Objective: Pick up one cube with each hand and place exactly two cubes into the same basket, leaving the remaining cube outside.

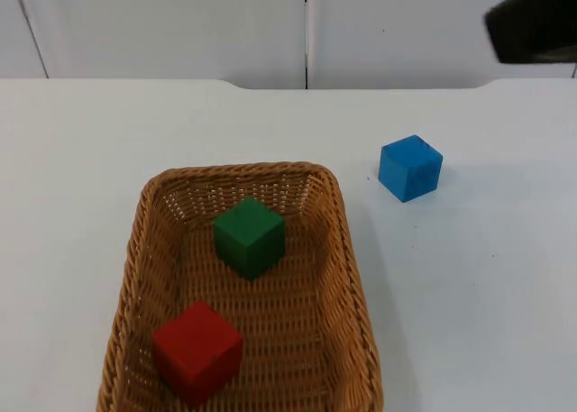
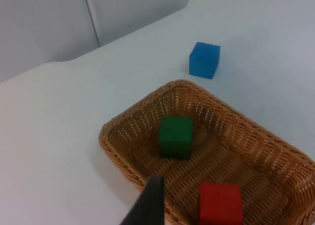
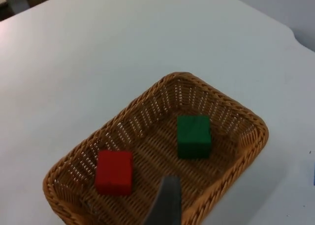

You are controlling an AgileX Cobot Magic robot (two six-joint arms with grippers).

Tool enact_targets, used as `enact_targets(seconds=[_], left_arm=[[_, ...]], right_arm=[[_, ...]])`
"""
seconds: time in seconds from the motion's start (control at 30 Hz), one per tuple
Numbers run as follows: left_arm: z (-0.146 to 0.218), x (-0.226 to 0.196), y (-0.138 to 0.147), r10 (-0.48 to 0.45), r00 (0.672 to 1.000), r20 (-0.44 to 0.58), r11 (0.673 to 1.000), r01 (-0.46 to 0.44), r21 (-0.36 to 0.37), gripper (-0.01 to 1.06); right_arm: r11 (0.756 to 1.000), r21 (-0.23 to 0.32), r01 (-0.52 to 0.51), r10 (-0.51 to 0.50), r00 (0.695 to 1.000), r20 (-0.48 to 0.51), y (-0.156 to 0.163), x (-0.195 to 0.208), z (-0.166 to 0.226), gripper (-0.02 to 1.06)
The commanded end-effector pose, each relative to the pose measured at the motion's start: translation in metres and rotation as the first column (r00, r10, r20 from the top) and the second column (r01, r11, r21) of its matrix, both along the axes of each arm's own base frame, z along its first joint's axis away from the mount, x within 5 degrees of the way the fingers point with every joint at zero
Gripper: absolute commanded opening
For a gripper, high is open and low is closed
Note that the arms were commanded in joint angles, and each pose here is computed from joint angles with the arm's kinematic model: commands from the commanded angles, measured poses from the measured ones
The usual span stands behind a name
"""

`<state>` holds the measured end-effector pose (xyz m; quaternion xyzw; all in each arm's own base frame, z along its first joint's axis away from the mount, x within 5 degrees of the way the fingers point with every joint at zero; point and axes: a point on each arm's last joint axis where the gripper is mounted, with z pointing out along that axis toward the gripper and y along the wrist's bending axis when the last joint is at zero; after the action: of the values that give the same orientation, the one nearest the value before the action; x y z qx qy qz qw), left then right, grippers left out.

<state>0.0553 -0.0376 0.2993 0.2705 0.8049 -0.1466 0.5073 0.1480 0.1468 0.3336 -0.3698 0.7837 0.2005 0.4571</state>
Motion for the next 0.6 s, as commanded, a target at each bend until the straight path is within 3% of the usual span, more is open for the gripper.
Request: enact_targets(seconds=[0.0, 0.37, 0.57], left_arm=[[-0.001, -0.005, 0.005, 0.016, 1.000, -0.009, 1.000, -0.016, -0.009, 0.89], [0.007, -0.031, 0.028, 0.055, 0.998, -0.032, 0.998, -0.056, -0.011, 0.89], [0.003, -0.034, 0.029, 0.056, 0.994, -0.092, 0.998, -0.055, 0.014, 0.89]], right_arm=[[1.000, 0.025, 0.004, -0.004, 1.000, 0.018, -0.006, -0.007, 0.002, 0.73], [0.995, 0.098, -0.006, -0.005, 0.994, 0.110, -0.045, -0.049, -0.001, 0.73], [0.994, 0.109, -0.016, 0.003, 0.993, 0.120, -0.060, -0.068, -0.008, 0.73]])
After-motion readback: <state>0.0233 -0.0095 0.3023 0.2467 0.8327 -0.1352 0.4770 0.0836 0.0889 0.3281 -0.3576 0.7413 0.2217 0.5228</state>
